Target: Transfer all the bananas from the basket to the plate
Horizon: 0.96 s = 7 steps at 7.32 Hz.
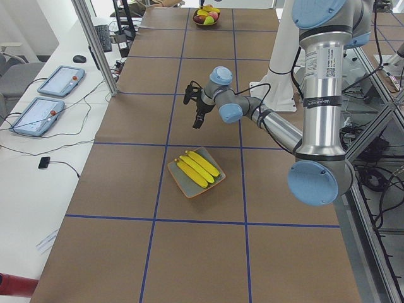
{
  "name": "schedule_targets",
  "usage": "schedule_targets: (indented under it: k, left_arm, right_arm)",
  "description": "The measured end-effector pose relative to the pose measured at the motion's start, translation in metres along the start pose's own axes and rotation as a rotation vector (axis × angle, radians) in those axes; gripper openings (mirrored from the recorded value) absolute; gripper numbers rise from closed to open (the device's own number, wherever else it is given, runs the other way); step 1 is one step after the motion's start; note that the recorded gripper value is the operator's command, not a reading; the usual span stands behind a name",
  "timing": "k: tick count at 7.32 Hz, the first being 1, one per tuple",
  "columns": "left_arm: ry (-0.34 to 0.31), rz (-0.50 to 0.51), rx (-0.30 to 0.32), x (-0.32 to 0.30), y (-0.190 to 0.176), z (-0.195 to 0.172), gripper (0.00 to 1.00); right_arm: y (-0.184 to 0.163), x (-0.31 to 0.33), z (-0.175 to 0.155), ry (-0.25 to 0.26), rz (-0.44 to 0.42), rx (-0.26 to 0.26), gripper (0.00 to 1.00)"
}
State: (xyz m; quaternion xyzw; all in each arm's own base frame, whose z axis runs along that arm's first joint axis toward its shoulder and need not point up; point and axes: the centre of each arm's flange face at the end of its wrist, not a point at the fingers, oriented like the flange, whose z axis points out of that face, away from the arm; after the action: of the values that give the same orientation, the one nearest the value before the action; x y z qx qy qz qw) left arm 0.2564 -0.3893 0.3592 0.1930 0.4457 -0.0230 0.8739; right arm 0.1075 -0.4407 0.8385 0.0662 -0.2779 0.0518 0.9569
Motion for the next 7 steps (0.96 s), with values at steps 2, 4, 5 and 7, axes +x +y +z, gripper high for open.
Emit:
schedule_targets:
  k: [2,4,5,7]
  left_arm:
    - [0.008,0.003,0.006,0.003,-0.001,-0.004,1.00]
    - [0.019,0.007,0.014,0.007,-0.001,-0.010,1.00]
    - [0.021,0.008,0.015,0.008,-0.002,-0.011,1.00]
    - [0.023,0.010,0.017,0.009,-0.002,-0.012,1.00]
  right_arm:
    - [0.003,-0.001,0.003,-0.006,0.016,-0.007,0.67]
    - [0.006,-0.003,0.006,-0.015,0.020,-0.016,0.67]
    - [0.006,-0.005,0.007,-0.022,0.019,-0.020,0.66]
    - [0.008,-0.006,0.009,-0.030,0.025,-0.026,0.16]
